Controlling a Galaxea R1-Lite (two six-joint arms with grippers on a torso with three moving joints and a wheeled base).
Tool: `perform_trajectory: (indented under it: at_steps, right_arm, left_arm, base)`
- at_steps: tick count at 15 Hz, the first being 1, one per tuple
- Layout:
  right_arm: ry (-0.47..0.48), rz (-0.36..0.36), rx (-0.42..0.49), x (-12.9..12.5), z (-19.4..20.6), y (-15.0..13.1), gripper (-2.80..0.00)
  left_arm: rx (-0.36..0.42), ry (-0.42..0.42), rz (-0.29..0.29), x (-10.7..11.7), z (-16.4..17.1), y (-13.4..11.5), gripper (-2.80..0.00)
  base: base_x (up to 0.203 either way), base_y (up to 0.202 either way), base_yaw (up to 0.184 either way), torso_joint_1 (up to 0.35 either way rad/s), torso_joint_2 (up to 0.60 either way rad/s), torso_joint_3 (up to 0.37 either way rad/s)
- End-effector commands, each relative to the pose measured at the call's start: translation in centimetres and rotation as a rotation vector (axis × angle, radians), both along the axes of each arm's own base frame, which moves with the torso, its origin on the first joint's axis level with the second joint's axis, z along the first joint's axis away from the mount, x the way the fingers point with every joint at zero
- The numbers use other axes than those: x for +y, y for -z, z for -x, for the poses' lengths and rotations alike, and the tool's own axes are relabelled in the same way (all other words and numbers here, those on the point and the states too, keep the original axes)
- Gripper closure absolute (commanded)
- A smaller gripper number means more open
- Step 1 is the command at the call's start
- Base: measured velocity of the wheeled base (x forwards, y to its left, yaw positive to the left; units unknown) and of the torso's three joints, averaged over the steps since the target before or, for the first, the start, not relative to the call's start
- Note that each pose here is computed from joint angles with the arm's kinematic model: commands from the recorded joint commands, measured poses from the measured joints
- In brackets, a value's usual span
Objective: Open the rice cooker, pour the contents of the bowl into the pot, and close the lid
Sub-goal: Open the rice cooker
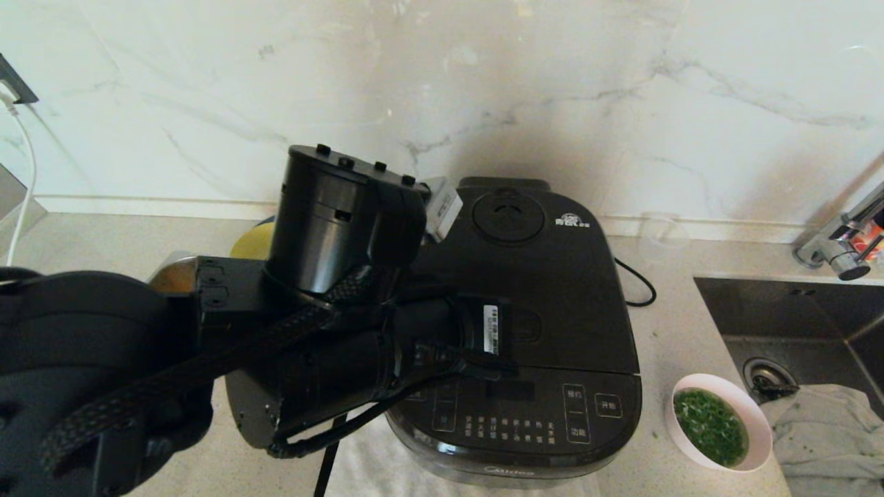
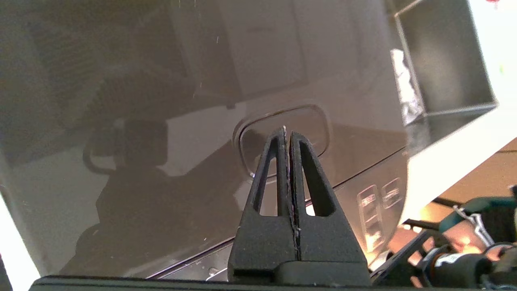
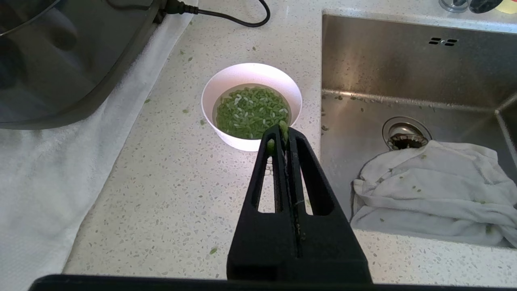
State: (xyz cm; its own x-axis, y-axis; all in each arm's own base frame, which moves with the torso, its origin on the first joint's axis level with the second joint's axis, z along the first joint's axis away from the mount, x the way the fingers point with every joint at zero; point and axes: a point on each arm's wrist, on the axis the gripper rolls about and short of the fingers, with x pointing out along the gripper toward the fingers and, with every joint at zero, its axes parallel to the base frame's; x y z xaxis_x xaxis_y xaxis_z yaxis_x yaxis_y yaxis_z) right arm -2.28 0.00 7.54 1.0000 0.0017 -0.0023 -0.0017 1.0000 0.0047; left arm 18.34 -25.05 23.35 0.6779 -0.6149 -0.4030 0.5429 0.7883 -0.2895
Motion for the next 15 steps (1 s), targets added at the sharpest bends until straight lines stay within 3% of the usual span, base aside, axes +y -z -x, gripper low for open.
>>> perform_trajectory:
  at_steps: [1, 6, 15]
  right_arm:
    - [0.000, 0.000, 0.002, 0.0, 0.0, 0.0, 0.00]
    - [0.000, 0.000, 0.002, 0.0, 0.0, 0.0, 0.00]
    - [0.000, 0.000, 0.002, 0.0, 0.0, 0.0, 0.00]
  left_arm:
    - [0.009, -0.008, -0.017, -0.1, 0.0, 0.6, 0.00]
    - [-0.029, -0.033, 0.012, -0.7, -0.5, 2.0, 0.00]
    - [-0.026, -0.029, 0.025, 1.2, 0.9, 0.5, 0.00]
  base:
    - [0.000, 0.000, 0.000, 0.000, 0.00, 0.000]
    - [0.000, 0.000, 0.000, 0.000, 0.00, 0.000]
    - [0.000, 0.000, 0.000, 0.000, 0.00, 0.000]
